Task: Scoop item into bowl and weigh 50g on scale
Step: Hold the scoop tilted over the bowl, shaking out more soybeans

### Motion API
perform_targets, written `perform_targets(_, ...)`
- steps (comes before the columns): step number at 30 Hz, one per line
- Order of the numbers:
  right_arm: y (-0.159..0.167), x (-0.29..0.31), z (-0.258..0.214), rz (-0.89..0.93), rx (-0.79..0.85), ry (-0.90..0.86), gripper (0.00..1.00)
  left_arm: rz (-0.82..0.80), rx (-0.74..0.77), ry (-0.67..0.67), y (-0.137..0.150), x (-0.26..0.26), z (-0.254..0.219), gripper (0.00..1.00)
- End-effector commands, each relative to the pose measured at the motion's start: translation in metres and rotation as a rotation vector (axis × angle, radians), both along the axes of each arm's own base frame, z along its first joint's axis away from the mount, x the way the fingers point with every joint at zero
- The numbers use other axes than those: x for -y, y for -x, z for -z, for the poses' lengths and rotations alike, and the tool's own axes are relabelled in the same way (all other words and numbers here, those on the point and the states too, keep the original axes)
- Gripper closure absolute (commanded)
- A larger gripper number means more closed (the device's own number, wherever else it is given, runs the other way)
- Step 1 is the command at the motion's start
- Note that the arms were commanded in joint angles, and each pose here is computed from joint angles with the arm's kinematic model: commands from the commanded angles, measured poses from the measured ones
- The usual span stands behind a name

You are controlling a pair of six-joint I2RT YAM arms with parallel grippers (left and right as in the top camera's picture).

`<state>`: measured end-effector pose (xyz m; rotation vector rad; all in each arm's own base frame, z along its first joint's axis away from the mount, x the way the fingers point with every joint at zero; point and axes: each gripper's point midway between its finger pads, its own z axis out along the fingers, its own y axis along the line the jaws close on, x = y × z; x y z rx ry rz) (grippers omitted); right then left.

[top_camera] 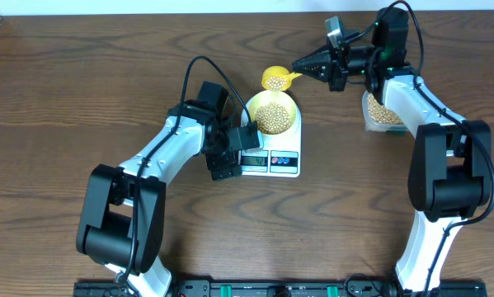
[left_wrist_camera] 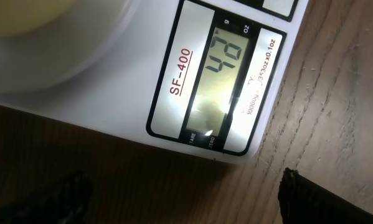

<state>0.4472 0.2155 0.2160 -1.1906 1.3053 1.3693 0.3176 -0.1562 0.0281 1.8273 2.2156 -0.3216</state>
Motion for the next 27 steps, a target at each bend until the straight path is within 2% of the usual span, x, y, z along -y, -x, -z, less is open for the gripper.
perform_targets(1,0.0039,-0.0031,0.0056,-0.027,-0.019,-0.005,0.99,0.010,0.017,-0.003,0.0004,-0.0030,-0.0044,0.02)
perform_targets(27,0.0039,-0.0031,0.0057,-0.027,-0.077,-0.001,0.99,0.010,0.017,-0.003,0.0004,-0.0030,-0.0044,0.02)
